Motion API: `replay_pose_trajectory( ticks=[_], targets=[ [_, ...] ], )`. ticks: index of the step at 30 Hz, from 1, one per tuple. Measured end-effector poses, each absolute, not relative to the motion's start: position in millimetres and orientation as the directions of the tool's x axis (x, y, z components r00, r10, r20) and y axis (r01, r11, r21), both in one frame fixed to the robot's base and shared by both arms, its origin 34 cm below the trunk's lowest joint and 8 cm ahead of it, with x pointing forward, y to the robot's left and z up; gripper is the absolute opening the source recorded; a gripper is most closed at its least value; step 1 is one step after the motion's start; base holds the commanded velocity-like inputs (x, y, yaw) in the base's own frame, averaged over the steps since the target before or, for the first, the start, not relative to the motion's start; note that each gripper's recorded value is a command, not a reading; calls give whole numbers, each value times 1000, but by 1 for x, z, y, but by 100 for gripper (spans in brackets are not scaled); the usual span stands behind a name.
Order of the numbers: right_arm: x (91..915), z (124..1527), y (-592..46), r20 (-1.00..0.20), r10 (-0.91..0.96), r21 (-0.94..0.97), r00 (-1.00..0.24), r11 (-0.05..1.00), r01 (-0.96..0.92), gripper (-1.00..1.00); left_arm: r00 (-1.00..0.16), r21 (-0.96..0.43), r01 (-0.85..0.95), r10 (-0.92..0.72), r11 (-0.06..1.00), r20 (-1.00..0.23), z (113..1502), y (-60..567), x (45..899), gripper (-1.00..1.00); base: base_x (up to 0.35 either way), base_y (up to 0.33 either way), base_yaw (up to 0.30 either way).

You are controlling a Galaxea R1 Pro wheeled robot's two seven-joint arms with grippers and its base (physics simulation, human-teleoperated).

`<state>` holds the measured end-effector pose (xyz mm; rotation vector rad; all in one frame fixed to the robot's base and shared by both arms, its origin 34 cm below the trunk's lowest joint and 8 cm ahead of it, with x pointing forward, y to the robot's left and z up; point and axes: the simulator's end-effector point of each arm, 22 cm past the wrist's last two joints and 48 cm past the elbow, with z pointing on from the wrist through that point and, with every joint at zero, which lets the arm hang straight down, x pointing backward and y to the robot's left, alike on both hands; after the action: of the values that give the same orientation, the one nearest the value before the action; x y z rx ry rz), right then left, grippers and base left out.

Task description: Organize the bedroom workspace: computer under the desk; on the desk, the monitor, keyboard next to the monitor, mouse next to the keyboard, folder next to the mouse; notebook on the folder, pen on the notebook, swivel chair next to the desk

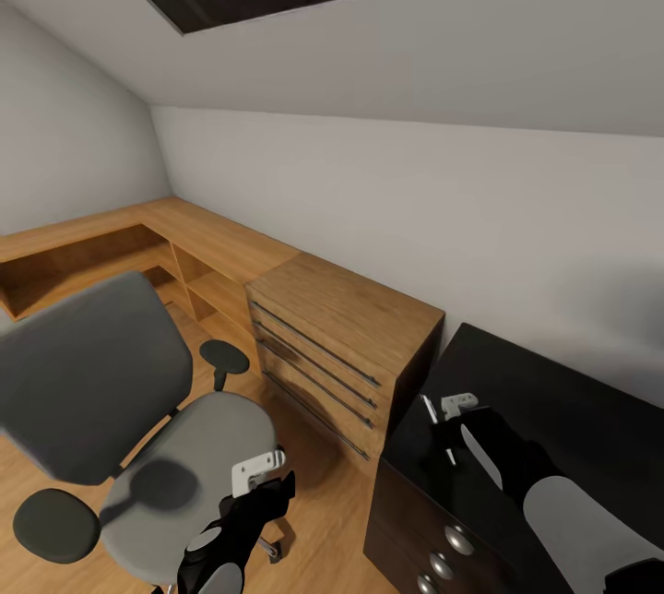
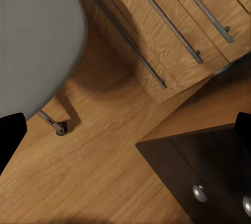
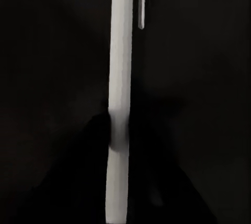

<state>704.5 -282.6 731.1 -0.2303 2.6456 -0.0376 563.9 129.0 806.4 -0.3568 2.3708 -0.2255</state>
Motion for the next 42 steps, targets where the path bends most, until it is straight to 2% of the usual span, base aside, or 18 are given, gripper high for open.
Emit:
replay_pose_trajectory(
  ticks=[14, 36, 42],
  targets=[
    [685, 731, -291, -412, -161, -69, -897, 987, -146, -100, -705, -259, -192, -316, 947, -635, 824, 129, 562, 100, 0, 0, 0],
    [685, 736, -291, -415, -160, -70, -896, 987, -144, -100, -704, -257, -193, -316, 947, -636, 827, 130, 561, 100, 0, 0, 0],
    [731, 800, -280, -557, -190, -85, -808, 981, -172, -100, -704, -255, -195, -316, 947, -636, 835, 131, 560, 100, 0, 0, 0]
  ],
)
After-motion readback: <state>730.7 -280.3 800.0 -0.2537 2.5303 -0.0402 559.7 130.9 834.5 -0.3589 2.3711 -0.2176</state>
